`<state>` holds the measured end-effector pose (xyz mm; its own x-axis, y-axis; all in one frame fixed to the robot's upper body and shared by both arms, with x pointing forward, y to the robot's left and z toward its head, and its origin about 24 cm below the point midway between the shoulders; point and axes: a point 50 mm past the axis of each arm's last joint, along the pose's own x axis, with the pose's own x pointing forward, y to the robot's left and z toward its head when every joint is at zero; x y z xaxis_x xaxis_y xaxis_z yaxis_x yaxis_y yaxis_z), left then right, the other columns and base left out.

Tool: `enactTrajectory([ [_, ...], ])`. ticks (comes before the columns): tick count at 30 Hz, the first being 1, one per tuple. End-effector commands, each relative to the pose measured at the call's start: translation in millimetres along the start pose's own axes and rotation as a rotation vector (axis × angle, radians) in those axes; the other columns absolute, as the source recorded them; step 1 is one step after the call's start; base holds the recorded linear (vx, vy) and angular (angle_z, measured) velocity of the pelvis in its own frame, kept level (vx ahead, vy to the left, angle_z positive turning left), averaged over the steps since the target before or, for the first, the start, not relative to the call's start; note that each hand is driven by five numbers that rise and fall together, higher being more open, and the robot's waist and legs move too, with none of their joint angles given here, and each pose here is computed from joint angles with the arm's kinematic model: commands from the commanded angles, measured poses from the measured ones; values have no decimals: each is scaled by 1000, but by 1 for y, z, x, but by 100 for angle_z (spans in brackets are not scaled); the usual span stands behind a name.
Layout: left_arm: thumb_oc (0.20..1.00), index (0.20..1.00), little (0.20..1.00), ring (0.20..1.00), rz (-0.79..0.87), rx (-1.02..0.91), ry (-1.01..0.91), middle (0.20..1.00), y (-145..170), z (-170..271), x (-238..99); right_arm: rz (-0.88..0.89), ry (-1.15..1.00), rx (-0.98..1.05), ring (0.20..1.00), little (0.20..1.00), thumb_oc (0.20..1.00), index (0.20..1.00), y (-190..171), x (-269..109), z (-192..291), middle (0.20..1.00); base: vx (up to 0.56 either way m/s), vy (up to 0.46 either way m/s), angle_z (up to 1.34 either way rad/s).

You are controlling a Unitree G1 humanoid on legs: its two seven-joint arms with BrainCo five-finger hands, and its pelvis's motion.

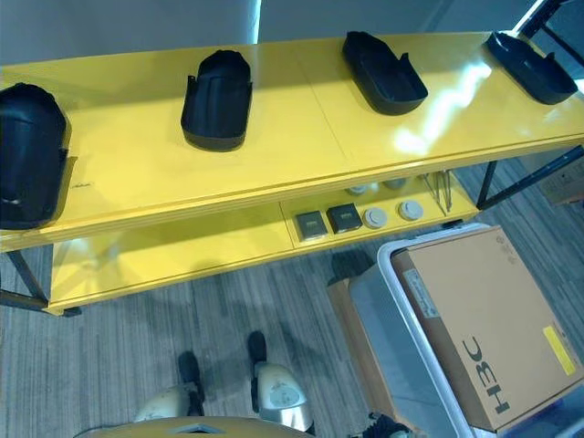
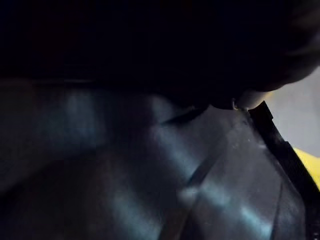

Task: Move parts from the plastic box to the shelf.

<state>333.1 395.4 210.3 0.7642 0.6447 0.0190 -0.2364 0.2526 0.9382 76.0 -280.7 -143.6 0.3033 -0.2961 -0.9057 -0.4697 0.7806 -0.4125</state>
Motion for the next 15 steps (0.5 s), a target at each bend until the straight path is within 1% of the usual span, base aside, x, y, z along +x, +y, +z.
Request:
enactTrajectory([
  [1,200,200,200,200,147,161,-5,200,43,2,2,-4,53,-34,1000,1000,1000,1000,-9,-3,-20,1000,0,0,0],
  [3,200,200,200,200,150,158,10,200,41,2,2,-3,50,-30,1000,1000,1000,1000,-10,-2,-19,1000,0,0,0],
  [6,200,200,200,200,218,206,37,200,43,4,1,-1,38,-31,1000,1000,1000,1000,-10,-2,-16,1000,-30,1,-4],
  [12,200,200,200,200,321,264,142,200,47,-16,0,3,21,-14,1000,1000,1000,1000,-8,-2,-11,1000,-3,-1,-1],
  [15,200,200,200,200,362,240,182,200,53,-21,0,9,10,-8,1000,1000,1000,1000,-6,-2,-9,1000,-26,-16,0],
])
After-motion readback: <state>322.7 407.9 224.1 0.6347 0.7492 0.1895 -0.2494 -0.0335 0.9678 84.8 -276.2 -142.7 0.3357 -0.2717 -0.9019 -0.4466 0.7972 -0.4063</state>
